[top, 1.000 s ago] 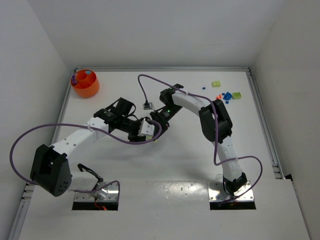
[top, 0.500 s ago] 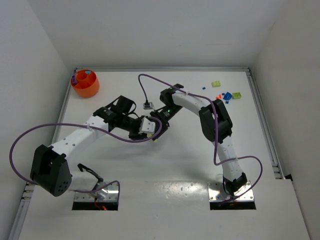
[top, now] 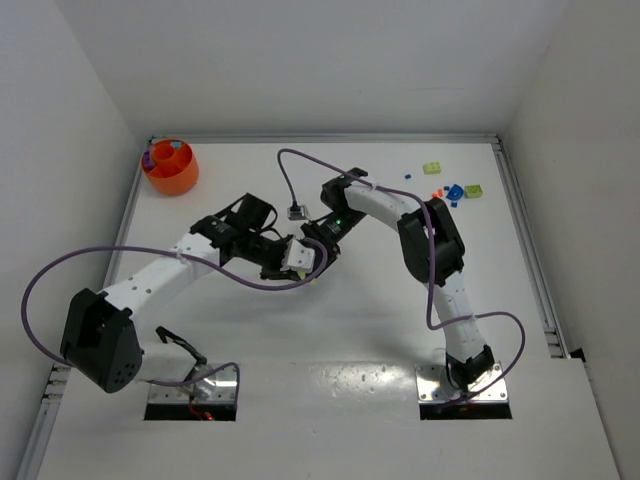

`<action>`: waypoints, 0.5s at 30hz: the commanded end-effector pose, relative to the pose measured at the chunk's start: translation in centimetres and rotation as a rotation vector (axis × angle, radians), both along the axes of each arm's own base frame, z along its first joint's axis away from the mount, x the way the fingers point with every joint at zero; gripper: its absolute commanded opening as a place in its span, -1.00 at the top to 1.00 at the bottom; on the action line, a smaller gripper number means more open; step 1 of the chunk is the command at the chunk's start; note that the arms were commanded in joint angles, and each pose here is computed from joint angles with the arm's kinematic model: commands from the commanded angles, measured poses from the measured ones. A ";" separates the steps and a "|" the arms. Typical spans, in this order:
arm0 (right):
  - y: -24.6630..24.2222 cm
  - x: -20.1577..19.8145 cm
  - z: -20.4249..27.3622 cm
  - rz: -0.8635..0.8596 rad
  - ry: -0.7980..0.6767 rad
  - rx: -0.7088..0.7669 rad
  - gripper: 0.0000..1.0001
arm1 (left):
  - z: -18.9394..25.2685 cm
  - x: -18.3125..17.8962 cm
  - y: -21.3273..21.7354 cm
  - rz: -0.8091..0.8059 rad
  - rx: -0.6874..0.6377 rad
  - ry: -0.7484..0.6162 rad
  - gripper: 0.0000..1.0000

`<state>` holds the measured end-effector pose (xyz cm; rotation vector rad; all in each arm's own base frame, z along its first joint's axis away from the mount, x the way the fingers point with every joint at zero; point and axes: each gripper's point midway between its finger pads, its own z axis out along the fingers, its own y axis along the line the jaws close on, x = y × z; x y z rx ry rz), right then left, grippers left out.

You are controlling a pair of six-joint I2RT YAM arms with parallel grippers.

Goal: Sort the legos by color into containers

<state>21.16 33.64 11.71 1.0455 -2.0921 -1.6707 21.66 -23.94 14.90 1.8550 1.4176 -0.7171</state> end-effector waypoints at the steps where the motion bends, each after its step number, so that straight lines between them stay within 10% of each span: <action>1: 0.6 -0.3 1.8 0.004 0.010 0.044 0.84 | 1.5 0.6 -1.3 -0.021 -0.045 -0.033 0.64; 7: 0.4 0.3 3.1 -0.008 -0.026 0.069 0.75 | 0.8 0.7 -0.8 0.017 -0.016 -0.013 0.85; 13: -0.2 1.1 5.1 -0.022 -0.104 0.062 -0.23 | 0.3 0.1 0.5 0.069 0.018 -0.020 0.90; 15: -0.5 1.6 5.6 -0.034 -0.131 0.066 -0.28 | -0.4 -0.4 1.1 0.083 0.032 -0.011 0.93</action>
